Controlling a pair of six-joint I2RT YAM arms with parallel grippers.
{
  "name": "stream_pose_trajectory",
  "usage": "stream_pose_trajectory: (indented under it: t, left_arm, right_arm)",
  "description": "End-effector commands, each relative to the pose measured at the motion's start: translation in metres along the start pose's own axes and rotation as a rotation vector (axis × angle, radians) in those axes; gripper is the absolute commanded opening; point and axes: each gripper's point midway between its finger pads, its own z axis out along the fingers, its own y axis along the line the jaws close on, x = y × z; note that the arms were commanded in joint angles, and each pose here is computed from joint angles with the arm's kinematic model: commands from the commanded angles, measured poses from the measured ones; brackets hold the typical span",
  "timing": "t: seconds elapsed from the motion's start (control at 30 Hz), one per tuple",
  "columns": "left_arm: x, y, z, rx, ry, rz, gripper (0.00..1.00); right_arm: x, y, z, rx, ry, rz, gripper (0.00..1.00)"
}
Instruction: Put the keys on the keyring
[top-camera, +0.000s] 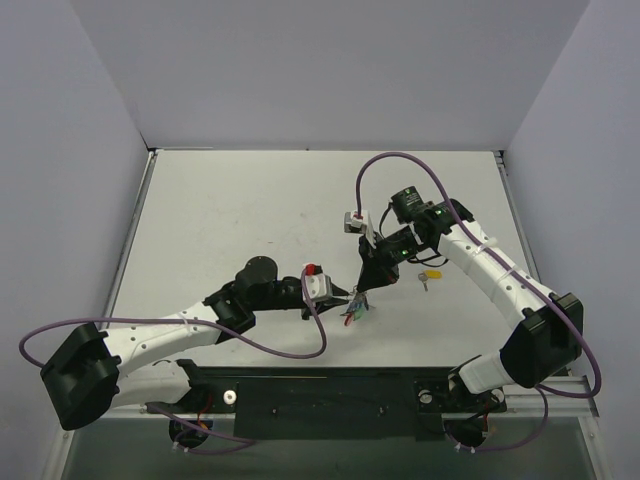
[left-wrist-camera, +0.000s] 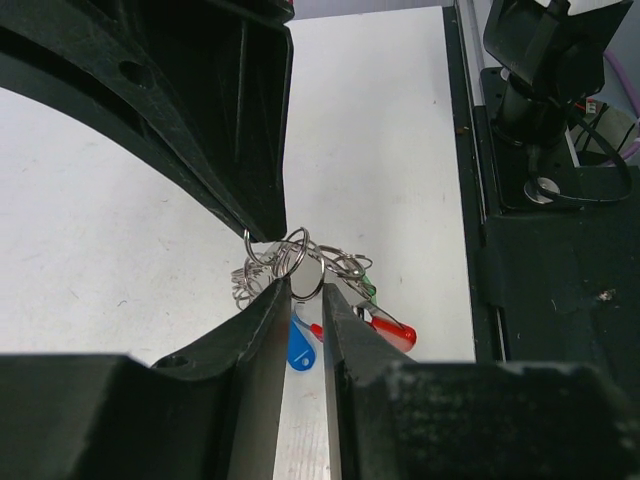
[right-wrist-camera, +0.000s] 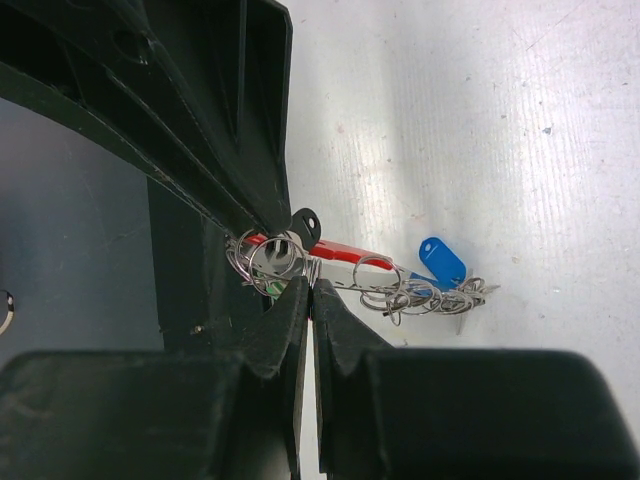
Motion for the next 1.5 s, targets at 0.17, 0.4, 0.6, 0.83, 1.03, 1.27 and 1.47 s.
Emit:
stream_pose_trajectory:
  t: [0.17,0.4,0.6,0.83,1.03,1.27,1.47]
  left_arm:
    - [-0.031,0.007,0.004,-0.026,-0.095,0.021,0.15]
    - [-0.031,0.005,0.004,-0.019,-0.104,0.006,0.16]
    - [-0.026,0.01,0.005,-0.044,-0.088,-0.006,0.24]
    - [-0.026,0.01,0.006,-0.05,-0.083,-0.009,0.25]
    - [-0.022,0.012,0.007,-0.058,-0.069,-0.013,0.22]
    - [-0.021,0.013,0.006,-0.065,-0.064,-0.007,0.01]
    - [-0.021,0.021,0.001,-0.12,-0.049,-0.057,0.0]
  right_arm:
    - [-0.011,0.01,0.0,-0.052,-0.016,-0.029,0.0]
    - [-0.01,0.009,0.0,-0.052,-0.01,-0.026,0.0]
    - [-0.012,0.01,-0.001,-0.051,-0.014,-0.031,0.0]
    - [-0.012,0.01,-0.001,-0.054,-0.015,-0.031,0.0]
    - [-0.011,0.011,-0.001,-0.058,-0.012,-0.028,0.0]
    - [-0.011,0.011,-0.001,-0.059,-0.011,-0.029,0.0]
    - [-0.011,0.011,0.0,-0.059,-0.01,-0.028,0.0]
